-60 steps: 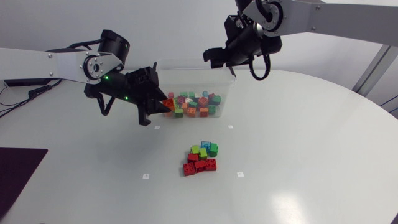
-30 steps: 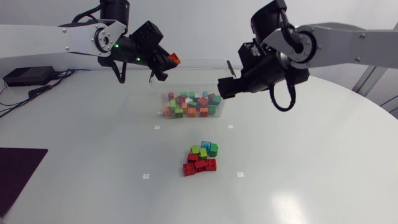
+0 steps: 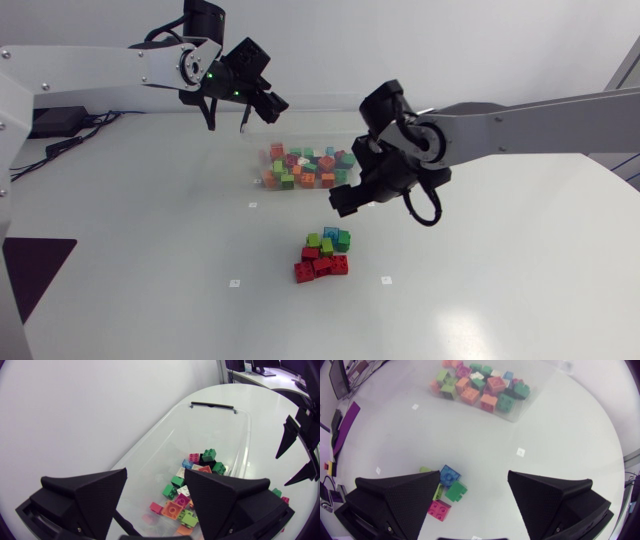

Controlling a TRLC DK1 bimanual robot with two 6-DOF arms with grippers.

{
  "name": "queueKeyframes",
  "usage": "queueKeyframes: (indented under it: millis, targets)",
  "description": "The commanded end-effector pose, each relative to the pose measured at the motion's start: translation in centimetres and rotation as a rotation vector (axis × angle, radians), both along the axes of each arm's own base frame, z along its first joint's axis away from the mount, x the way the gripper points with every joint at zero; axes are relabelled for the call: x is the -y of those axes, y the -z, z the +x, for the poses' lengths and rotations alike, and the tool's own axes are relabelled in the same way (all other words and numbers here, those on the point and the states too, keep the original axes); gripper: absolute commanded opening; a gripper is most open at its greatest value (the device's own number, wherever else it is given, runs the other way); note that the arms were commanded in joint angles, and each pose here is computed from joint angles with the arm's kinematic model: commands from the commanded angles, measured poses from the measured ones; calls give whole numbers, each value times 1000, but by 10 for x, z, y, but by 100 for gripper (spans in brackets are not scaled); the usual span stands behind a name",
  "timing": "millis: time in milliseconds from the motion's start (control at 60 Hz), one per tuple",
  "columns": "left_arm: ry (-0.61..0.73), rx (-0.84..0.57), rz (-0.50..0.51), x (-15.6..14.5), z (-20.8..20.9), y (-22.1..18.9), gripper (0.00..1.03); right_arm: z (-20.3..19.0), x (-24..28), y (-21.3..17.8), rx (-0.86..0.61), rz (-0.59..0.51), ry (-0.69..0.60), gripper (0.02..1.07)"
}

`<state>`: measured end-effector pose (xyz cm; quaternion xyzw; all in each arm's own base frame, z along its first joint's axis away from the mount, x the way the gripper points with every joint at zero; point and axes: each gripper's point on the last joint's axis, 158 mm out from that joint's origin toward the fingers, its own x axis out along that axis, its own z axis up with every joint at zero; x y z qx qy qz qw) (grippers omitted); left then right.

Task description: Place the duplo bricks in the container

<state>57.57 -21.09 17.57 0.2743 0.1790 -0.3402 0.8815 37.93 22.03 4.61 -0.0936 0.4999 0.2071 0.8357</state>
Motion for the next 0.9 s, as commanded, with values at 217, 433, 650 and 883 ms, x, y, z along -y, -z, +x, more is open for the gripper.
queueKeyframes:
  millis: [217, 433, 650, 883]
  targets:
    - [-52, 116, -28, -40, -51, -64, 98, -25, 2, 51, -151, -78, 1, 88]
    - [-39, 146, 1, -55, -100, -75, 98, -36, -12, 65, -178, -98, -37, 80]
    - [25, 145, 50, -54, -150, -60, 98, -37, -9, 77, -200, -124, -26, 70]
    - [213, 10, 197, -29, -215, 12, 98, -28, 12, 82, -200, -122, 24, 61]
